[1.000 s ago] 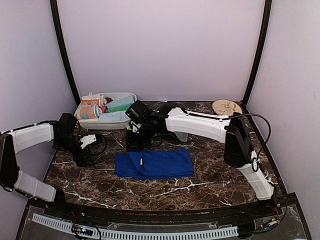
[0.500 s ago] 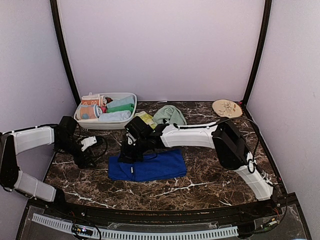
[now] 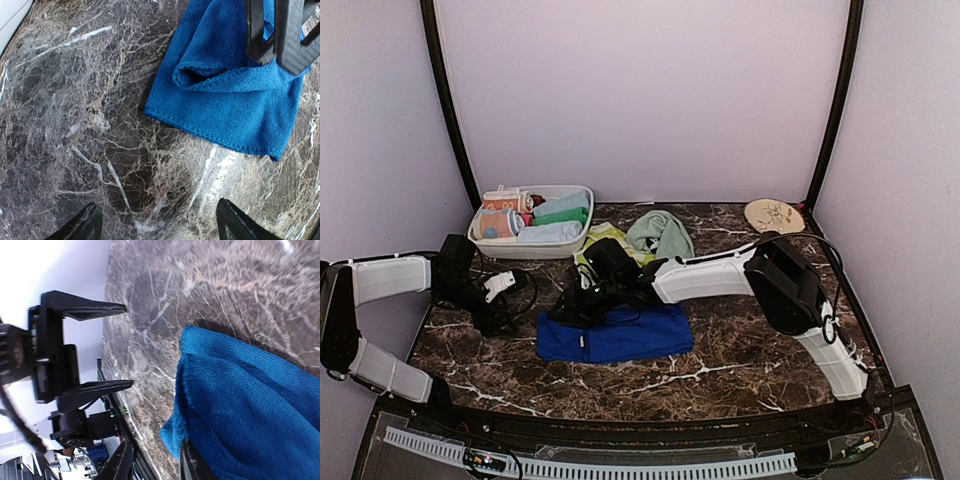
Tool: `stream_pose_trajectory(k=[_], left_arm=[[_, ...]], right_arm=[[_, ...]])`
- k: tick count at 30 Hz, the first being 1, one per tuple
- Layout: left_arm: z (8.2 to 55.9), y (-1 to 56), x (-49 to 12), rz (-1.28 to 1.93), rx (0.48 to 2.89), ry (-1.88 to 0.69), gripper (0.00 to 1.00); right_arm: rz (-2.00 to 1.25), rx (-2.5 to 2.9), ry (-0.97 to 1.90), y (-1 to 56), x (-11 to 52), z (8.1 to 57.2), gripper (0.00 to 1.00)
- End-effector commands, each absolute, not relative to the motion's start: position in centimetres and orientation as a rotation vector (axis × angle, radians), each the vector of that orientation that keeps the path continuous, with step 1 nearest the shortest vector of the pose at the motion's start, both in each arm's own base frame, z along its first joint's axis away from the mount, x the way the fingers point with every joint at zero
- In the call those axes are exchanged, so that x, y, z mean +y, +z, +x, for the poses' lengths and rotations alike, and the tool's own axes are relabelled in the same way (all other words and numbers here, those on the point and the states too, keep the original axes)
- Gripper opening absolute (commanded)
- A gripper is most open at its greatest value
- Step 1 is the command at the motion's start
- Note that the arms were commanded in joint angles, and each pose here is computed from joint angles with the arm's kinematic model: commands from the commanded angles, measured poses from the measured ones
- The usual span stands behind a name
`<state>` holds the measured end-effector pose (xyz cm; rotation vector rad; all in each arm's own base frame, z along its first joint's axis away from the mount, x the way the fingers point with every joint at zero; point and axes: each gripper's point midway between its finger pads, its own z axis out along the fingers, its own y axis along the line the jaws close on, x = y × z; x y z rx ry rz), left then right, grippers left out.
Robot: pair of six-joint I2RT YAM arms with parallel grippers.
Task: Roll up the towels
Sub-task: Fold the towel at the center of the board, then smooth out the towel at the center of the board.
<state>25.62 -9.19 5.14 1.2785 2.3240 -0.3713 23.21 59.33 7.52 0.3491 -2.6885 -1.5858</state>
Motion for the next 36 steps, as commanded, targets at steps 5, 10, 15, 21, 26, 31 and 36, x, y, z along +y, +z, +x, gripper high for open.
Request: stream_pose_trajectory(k=[5,10,15,21,26,31,36], left_arm=[[26.9,7.6,-10.9,1.198,2.286,-0.512,0.81],[28.5,8.7,-12.1,1.158,2.266,-0.581,0.79],[30.0,7.8,-13.1,1.163,2.287,-0.563,0.76],[29.5,4.7,-12.0,1.193,2.372,-0.493,0.75],[28.9,4.1,-11.6,1.21,2.384,-0.478,0.75],[29.2,4.3,-11.8,1.192,2.381,-0.486,0.74],[29.8,6.1,-12.6,1.14,2.358,-0.538,0.74]], right_arm=[[0.344,-2.654,-1.791,17.1,55.1,24.2,0.32],[0.249,-2.702,-1.478,11.9,52.2,21.5,0.32],[0.283,-2.686,-1.361,9.0,53.7,19.0,0.32],[0.306,-2.677,-1.32,6.7,55.0,17.9,0.32],[0.331,-2.667,-1.33,6.8,55.4,17.1,0.32],[0.352,-2.659,-1.37,9.5,55.5,16.9,0.32],[0.151,-2.973,-1.317,10.1,51.7,22.1,0.32]])
